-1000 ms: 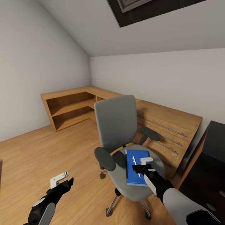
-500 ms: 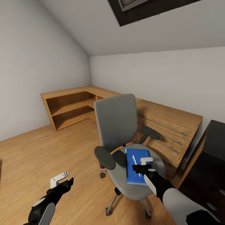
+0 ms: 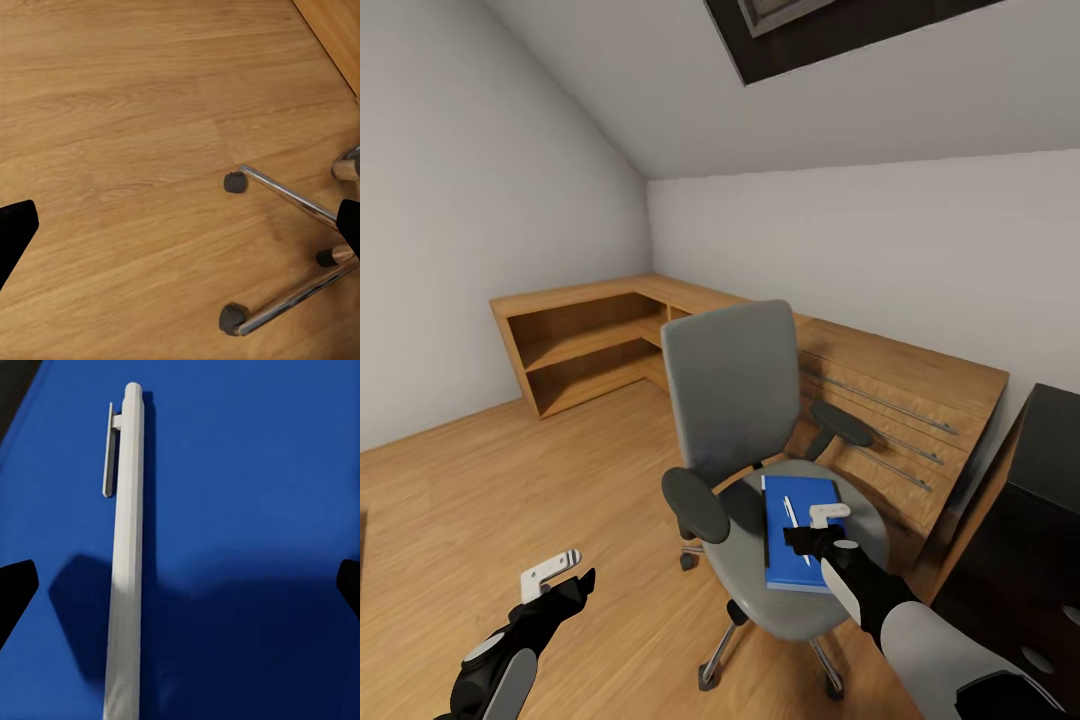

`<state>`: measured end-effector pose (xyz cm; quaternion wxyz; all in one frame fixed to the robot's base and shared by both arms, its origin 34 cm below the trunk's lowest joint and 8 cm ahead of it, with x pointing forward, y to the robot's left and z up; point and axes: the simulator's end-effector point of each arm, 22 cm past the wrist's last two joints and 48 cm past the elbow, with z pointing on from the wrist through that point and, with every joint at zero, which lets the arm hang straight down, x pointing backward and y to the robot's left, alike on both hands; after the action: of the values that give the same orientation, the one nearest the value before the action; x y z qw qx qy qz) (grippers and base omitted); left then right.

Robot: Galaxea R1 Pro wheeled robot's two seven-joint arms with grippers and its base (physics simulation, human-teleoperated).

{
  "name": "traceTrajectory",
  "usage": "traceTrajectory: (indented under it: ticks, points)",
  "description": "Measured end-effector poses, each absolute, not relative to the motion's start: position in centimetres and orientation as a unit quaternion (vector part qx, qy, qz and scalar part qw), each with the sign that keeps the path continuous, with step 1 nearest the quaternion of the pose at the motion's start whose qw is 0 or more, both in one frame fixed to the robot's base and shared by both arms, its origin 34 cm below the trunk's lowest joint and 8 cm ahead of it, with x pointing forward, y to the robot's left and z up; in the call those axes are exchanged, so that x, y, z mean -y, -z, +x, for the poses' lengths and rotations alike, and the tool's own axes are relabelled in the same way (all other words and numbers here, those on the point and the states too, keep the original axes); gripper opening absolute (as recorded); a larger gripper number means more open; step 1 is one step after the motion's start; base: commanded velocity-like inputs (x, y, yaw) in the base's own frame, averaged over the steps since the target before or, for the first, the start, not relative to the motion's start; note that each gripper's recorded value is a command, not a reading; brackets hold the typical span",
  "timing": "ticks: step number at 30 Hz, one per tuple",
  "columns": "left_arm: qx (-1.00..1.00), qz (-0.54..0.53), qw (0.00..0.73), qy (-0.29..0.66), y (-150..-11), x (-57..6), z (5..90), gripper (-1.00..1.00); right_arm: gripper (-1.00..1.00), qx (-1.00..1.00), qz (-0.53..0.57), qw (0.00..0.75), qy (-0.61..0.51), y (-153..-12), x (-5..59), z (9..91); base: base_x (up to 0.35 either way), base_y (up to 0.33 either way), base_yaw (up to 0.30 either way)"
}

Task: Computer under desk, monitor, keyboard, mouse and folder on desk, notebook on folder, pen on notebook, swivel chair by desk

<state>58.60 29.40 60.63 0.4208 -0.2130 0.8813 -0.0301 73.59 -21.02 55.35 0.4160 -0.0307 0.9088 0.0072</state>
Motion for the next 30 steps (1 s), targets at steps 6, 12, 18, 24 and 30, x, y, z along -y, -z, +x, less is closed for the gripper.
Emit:
traceTrajectory:
  ticks: [6, 12, 18, 24, 30]
  points:
    - [-0.881, -0.213, 0.421, 0.030, -59.86, -29.40, 58.46, 1.00, 1.00, -0.907, -0.031, 0.419, -0.007, -54.85, 20.95, 73.66, 0.000, 0.000, 0.000]
    - [-0.881, -0.213, 0.422, 0.031, -59.90, -29.39, 58.49, 1.00, 1.00, -0.907, -0.031, 0.419, -0.007, -54.85, 20.95, 73.66, 0.000, 0.000, 0.000]
    - [-0.881, -0.214, 0.422, 0.031, -59.90, -29.40, 58.49, 1.00, 1.00, -0.907, -0.031, 0.419, -0.008, -54.84, 20.97, 73.66, 0.000, 0.000, 0.000]
    - [-0.881, -0.213, 0.422, 0.031, -59.89, -29.37, 58.49, 1.00, -1.00, -0.907, -0.031, 0.419, -0.008, -54.85, 20.99, 73.67, 0.000, 0.000, 0.000]
    - [-0.881, -0.213, 0.422, 0.032, -59.90, -29.37, 58.49, 1.00, -1.00, -0.907, -0.033, 0.420, -0.005, -54.90, 21.12, 73.71, 0.000, 0.000, 0.000]
